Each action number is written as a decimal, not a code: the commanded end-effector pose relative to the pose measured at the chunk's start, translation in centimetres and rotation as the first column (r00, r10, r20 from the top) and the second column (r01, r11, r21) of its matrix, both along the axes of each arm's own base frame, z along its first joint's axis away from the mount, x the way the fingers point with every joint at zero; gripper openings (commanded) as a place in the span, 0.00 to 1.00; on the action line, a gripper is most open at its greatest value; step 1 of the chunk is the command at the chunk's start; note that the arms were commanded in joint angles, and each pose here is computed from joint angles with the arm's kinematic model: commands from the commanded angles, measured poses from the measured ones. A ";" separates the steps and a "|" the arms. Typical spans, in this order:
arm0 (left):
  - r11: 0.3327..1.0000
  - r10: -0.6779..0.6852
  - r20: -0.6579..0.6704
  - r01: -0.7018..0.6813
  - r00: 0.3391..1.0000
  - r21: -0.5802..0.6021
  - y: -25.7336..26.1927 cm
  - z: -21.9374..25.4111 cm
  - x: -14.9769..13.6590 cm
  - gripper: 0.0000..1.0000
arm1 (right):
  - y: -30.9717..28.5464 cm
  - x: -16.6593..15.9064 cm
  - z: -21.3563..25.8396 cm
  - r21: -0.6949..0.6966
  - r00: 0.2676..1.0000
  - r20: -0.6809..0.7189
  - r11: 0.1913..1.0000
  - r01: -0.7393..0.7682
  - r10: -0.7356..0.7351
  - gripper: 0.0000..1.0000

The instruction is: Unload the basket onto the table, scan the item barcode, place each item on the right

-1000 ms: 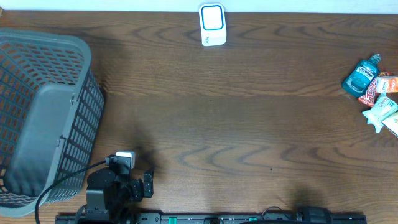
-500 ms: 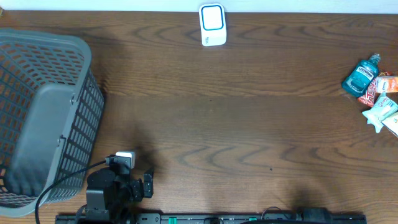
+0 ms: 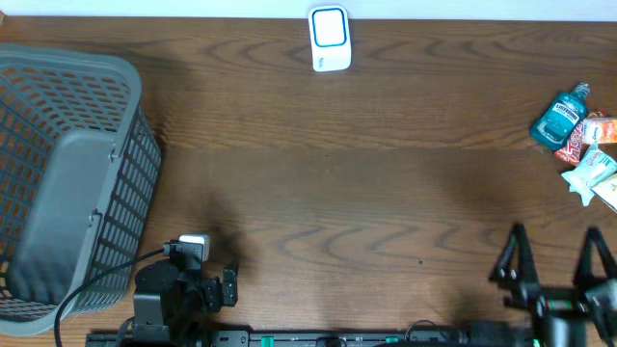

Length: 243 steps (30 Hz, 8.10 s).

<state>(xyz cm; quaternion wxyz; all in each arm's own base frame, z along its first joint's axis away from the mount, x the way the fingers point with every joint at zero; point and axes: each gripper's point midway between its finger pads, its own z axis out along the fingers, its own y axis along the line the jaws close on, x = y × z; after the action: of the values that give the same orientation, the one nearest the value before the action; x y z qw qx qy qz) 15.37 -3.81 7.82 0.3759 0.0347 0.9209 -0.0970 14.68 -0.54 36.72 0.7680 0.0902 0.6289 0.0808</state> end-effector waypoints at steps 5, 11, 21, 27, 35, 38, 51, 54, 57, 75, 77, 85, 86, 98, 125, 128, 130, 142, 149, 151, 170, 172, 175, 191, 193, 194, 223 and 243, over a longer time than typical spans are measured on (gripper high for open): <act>1.000 -0.001 -0.007 0.001 1.000 -0.004 -0.1 -0.2 -0.1 0.99 | -0.3 4.9 -5.3 0.197 0.999 -0.009 0.980 -0.033 0.036 0.99; 1.000 -0.001 -0.007 0.001 1.000 -0.004 -0.1 -0.2 -0.1 1.00 | -0.4 7.8 -9.5 0.279 0.998 0.025 0.959 -0.056 0.051 0.99; 1.000 -0.001 -0.007 0.001 1.000 -0.004 -0.1 -0.2 -0.1 1.00 | -0.6 9.5 -14.4 0.296 0.999 0.009 0.954 -0.048 0.048 0.99; 1.000 -0.001 -0.007 0.001 1.000 -0.004 -0.1 -0.2 -0.1 1.00 | -1.5 9.8 -16.8 0.307 0.997 -0.075 0.951 0.027 -0.004 0.99; 1.000 -0.001 -0.007 0.001 1.000 -0.004 -0.1 -0.2 -0.1 1.00 | -3.2 9.6 -20.7 0.221 0.965 -0.237 0.961 0.168 -0.114 0.99; 1.000 -0.001 -0.007 0.001 1.000 -0.004 -0.1 -0.2 -0.1 1.00 | -3.1 9.6 -20.7 0.060 0.959 -0.247 0.985 0.161 -0.142 0.99; 1.000 -0.001 -0.007 0.001 1.000 -0.004 -0.1 -0.2 -0.1 1.00 | -3.1 9.6 -20.7 0.021 0.958 -0.249 0.988 0.156 -0.146 0.99; 1.000 -0.001 -0.007 0.001 1.000 -0.004 -0.1 -0.2 -0.1 1.00 | -3.1 9.6 -20.7 0.021 0.957 -0.249 0.988 0.156 -0.146 0.99; 1.000 -0.001 -0.007 0.001 1.000 -0.004 -0.1 -0.2 -0.1 1.00 | -3.1 9.6 -20.7 0.021 0.957 -0.250 0.987 0.157 -0.147 0.99; 1.000 -0.001 -0.007 0.001 1.000 -0.004 -0.1 -0.2 -0.1 1.00 | -3.1 9.6 -20.7 0.021 0.957 -0.250 0.987 0.157 -0.147 0.99; 1.000 -0.001 -0.007 0.001 1.000 -0.004 -0.1 -0.2 -0.1 0.99 | -3.1 9.6 -20.7 0.021 0.957 -0.250 0.987 0.157 -0.147 0.99; 1.000 -0.001 0.034 0.001 0.999 -0.006 -0.1 0.4 0.6 1.00 | -3.1 9.6 -20.7 0.021 0.957 -0.250 0.987 0.157 -0.147 0.99; 1.000 -0.001 0.076 0.002 0.997 -0.009 -0.2 1.0 1.3 1.00 | -3.1 9.6 -20.7 0.021 0.957 -0.250 0.987 0.157 -0.147 0.99; 1.000 -0.005 0.636 0.013 0.772 -0.008 -0.5 8.4 8.4 1.00 | -3.1 9.6 -20.7 0.021 0.957 -0.250 0.987 0.157 -0.147 0.99; 0.997 0.012 0.610 -0.053 0.793 0.050 0.7 6.1 8.8 1.00 | -3.1 9.6 -20.7 0.021 0.957 -0.251 0.987 0.157 -0.147 0.99; 0.997 0.011 0.610 -0.053 0.792 0.050 0.7 6.1 8.8 1.00 | -3.1 9.6 -20.7 0.021 0.957 -0.251 0.987 0.157 -0.147 0.99; 0.997 0.011 0.611 -0.053 0.792 0.050 0.7 6.1 8.8 1.00 | -3.1 9.6 -20.7 0.021 0.957 -0.251 0.987 0.157 -0.147 0.99; 0.997 0.011 0.611 -0.053 0.792 0.050 0.7 6.1 8.8 1.00 | -3.1 9.6 -20.7 0.021 0.957 -0.251 0.987 0.157 -0.147 0.99; 0.997 0.011 0.611 -0.053 0.792 0.050 0.7 6.1 8.8 1.00 | -3.1 9.7 -20.2 0.023 0.961 -0.233 0.987 0.157 -0.148 0.99; 0.997 0.011 0.611 -0.053 0.792 0.050 0.7 6.1 8.8 1.00 | -3.2 9.6 -20.4 0.021 0.959 -0.239 0.987 0.161 -0.151 0.99; 0.997 0.011 0.611 -0.053 0.792 0.050 0.7 6.1 8.8 1.00 | -3.0 9.7 -20.7 -0.259 0.947 -0.255 0.958 0.127 -0.195 0.99; 0.997 0.011 0.611 -0.053 0.792 0.050 0.7 6.1 8.8 1.00 | -3.0 9.7 -20.7 -0.259 0.947 -0.255 0.958 0.127 -0.194 0.99; 0.997 0.011 0.611 -0.052 0.792 0.050 0.7 6.1 8.8 0.99 | -3.0 9.7 -20.7 -0.259 0.947 -0.255 0.958 0.127 -0.194 0.99; 0.997 0.011 0.609 -0.053 0.793 0.051 0.7 6.1 8.8 1.00 | -3.0 9.7 -20.7 -0.259 0.947 -0.255 0.958 0.127 -0.194 0.99; 0.997 0.011 0.609 -0.053 0.793 0.051 0.7 6.1 8.8 1.00 | -3.0 9.7 -20.7 -0.259 0.947 -0.255 0.958 0.127 -0.194 0.99; 0.997 0.011 0.609 -0.052 0.793 0.050 0.7 6.1 8.8 0.99 | -3.0 9.7 -20.7 -0.259 0.947 -0.255 0.958 0.127 -0.194 0.99; 0.997 0.011 0.609 -0.053 0.793 0.051 0.7 6.1 8.8 1.00 | -3.0 9.7 -20.7 -0.259 0.947 -0.255 0.958 0.127 -0.194 0.99; 0.997 0.011 0.609 -0.052 0.793 0.051 0.7 6.1 8.8 1.00 | -3.0 9.7 -20.7 -0.259 0.947 -0.255 0.958 0.127 -0.194 0.99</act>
<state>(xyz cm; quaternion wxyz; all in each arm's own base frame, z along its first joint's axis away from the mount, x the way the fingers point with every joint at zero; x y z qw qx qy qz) 24.29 -3.17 15.37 0.6690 0.0658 0.7392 -0.0414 24.40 -3.31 16.07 0.6827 0.0587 0.7255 -0.0645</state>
